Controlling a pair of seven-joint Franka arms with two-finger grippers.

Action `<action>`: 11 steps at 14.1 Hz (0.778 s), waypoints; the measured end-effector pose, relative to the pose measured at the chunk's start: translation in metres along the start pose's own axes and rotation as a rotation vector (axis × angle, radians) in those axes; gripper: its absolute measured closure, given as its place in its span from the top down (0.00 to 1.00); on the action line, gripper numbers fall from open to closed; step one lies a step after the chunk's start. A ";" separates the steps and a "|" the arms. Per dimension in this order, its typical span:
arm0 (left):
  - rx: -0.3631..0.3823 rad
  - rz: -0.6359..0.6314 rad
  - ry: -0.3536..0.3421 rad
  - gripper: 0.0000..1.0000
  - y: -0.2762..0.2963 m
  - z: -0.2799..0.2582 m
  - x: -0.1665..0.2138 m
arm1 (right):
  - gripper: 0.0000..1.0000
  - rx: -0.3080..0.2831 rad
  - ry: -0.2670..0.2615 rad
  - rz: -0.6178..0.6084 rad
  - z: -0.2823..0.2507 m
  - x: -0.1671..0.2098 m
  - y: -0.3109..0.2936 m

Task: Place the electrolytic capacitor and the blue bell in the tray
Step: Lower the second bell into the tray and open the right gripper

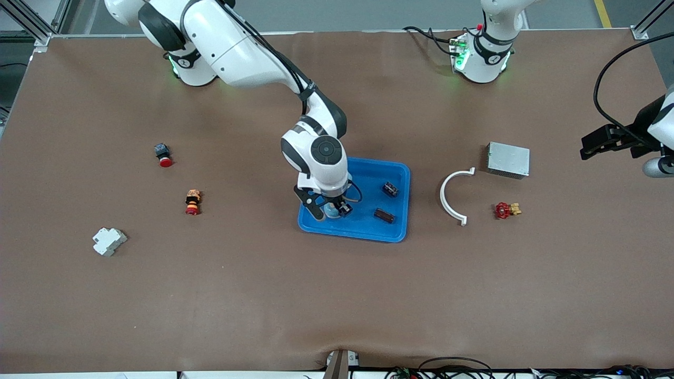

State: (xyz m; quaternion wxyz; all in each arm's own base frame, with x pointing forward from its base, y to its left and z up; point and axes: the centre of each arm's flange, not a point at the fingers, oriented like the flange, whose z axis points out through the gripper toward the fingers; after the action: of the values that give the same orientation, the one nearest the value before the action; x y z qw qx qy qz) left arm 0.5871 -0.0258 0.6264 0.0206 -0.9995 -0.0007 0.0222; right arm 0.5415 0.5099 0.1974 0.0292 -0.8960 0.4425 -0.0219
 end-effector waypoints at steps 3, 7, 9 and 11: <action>0.007 0.006 0.001 1.00 0.006 -0.007 -0.007 | 0.63 0.002 0.000 0.009 0.000 -0.001 -0.001; 0.046 0.009 0.001 1.00 0.037 -0.014 -0.028 | 0.63 0.003 0.001 0.015 0.001 -0.003 -0.001; 0.049 0.005 -0.012 1.00 0.041 -0.010 -0.038 | 0.63 0.004 0.005 0.023 0.001 -0.004 -0.002; 0.023 -0.014 -0.020 1.00 0.036 -0.004 -0.046 | 0.77 0.004 0.022 0.015 0.004 -0.006 -0.001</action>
State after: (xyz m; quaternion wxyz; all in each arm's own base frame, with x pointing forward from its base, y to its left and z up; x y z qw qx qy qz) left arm 0.5412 -0.0620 0.6311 0.0324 -0.9989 -0.0075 0.0323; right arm 0.5389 0.5152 0.1937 0.0264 -0.8923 0.4496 -0.0323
